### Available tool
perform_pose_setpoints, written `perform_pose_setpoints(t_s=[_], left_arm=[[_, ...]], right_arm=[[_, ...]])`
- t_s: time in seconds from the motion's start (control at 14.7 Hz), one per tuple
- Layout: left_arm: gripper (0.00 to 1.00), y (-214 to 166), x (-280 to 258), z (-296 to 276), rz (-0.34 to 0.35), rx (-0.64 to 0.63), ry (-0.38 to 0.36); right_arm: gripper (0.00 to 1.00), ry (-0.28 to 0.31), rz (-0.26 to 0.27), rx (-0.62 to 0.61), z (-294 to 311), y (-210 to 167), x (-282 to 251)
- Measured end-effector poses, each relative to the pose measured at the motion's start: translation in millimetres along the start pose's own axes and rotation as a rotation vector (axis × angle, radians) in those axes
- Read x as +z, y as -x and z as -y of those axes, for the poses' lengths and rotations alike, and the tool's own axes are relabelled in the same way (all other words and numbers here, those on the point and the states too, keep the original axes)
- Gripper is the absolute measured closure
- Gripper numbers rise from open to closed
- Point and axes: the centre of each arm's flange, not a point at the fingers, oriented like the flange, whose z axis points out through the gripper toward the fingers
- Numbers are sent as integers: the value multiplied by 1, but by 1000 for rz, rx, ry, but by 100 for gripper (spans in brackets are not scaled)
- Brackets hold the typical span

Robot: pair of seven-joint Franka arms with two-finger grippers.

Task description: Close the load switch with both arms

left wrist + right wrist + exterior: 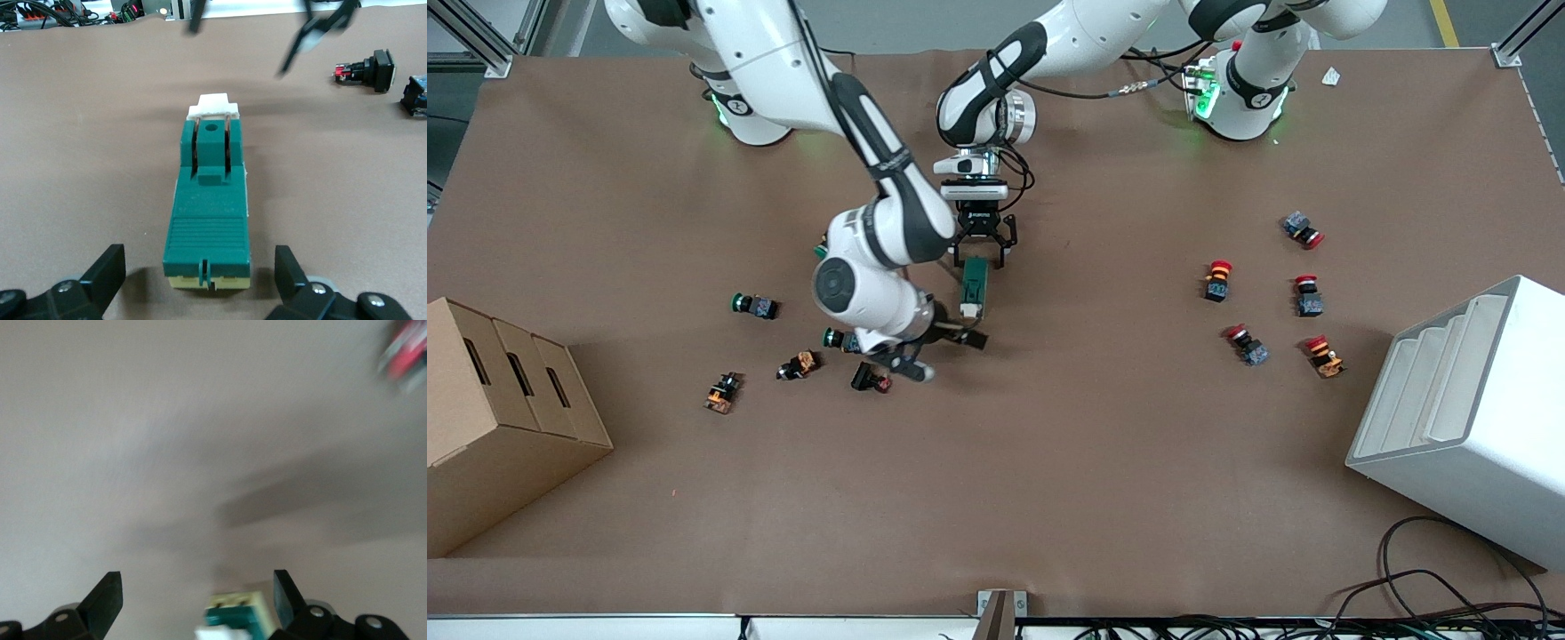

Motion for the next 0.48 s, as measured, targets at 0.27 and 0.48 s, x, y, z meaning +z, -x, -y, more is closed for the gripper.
perform_pose_setpoints(t_s=[0.27, 0.48], left_arm=[[1, -31, 0, -4, 31, 34, -62], [1, -97, -10, -20, 131, 43, -140]], right_arm=[[0, 132, -7, -151, -53, -53, -109], [0, 167, 20, -259, -116, -92, -195]])
